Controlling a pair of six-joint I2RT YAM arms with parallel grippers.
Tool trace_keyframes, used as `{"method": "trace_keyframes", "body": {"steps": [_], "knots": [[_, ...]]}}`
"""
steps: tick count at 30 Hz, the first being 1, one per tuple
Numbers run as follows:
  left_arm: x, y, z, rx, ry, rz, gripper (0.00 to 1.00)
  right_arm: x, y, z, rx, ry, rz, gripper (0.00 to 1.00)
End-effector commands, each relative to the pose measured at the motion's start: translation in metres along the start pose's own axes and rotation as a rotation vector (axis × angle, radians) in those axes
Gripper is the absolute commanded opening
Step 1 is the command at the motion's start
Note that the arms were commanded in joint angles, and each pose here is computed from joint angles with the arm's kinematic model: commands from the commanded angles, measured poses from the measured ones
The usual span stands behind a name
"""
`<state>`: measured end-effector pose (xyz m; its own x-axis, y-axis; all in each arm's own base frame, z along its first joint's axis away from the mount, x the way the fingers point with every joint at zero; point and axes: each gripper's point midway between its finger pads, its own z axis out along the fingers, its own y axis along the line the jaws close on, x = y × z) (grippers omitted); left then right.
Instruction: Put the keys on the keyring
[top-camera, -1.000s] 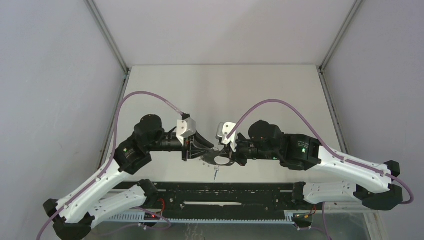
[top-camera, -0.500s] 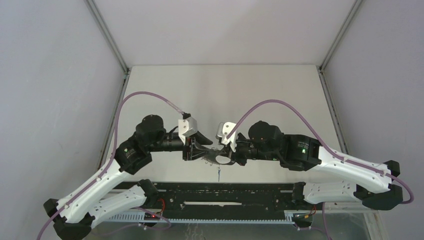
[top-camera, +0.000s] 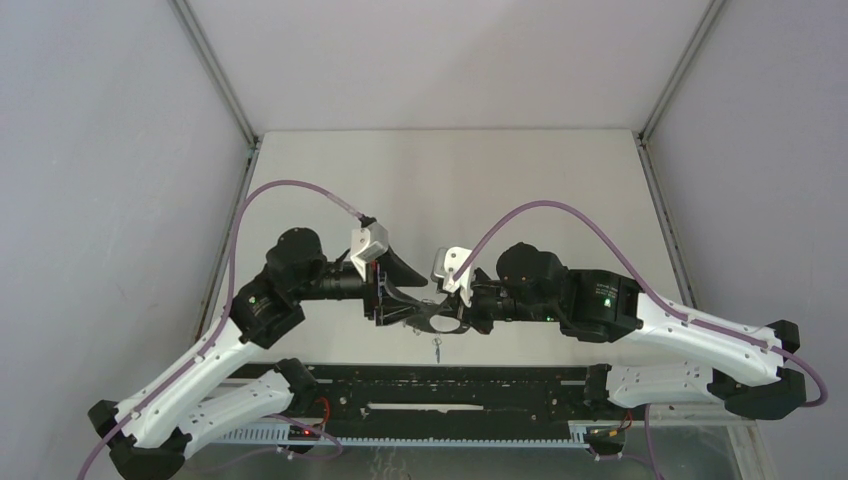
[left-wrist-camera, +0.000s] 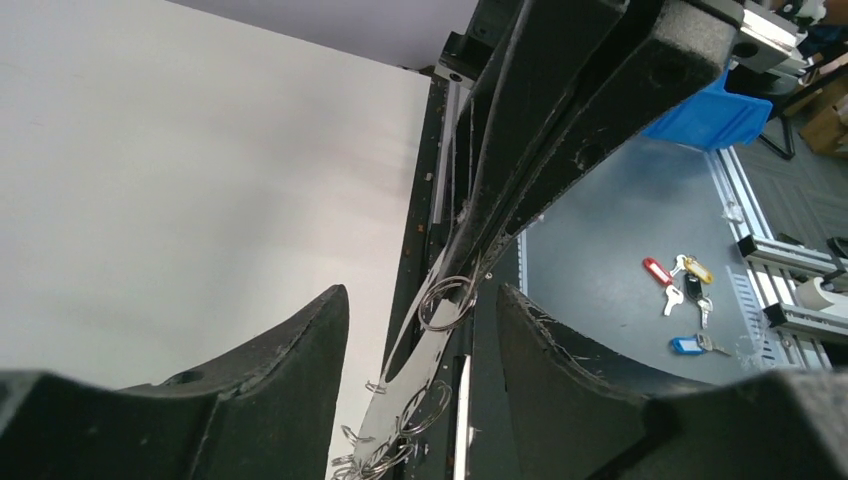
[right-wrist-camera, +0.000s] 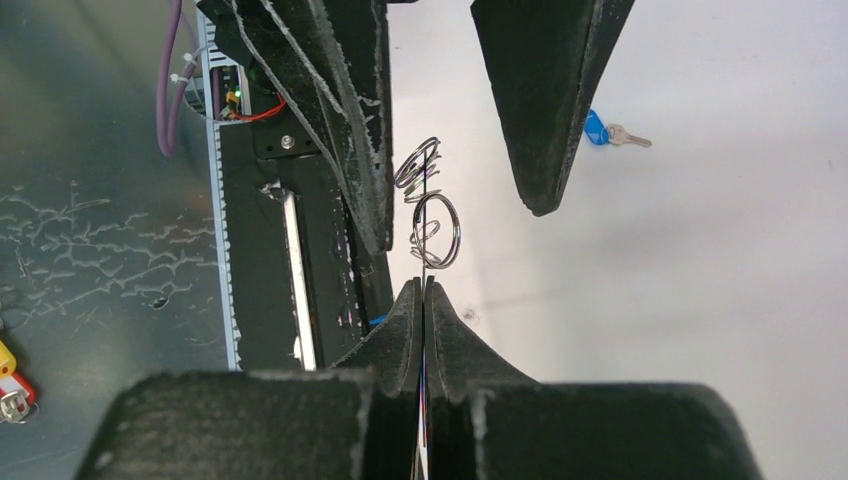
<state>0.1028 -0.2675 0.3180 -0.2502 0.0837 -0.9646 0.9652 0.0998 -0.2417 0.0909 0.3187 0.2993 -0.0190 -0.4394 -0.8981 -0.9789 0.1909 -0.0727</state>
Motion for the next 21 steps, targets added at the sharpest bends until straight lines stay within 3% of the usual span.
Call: {"method": "trace_keyframes", "body": {"steps": [1, 9, 14, 21], "knots": [[-0.001, 0.006, 0.001, -0.029, -0.036, -0.045, 0.6, -0.031, 0.004, -0.007, -0.013, -0.105, -0.015, 0.0], [0.017, 0.025, -0.002, -0.106, 0.021, 0.032, 0.54, -0.036, 0.004, -0.01, -0.015, -0.125, -0.017, 0.0], [0.008, 0.031, -0.001, -0.143, -0.013, 0.034, 0.46, -0.038, 0.006, -0.009, -0.026, -0.131, -0.02, 0.0], [0.002, 0.008, 0.003, -0.012, -0.04, 0.005, 0.29, -0.038, 0.007, -0.008, -0.029, -0.131, -0.019, 0.0]]}}
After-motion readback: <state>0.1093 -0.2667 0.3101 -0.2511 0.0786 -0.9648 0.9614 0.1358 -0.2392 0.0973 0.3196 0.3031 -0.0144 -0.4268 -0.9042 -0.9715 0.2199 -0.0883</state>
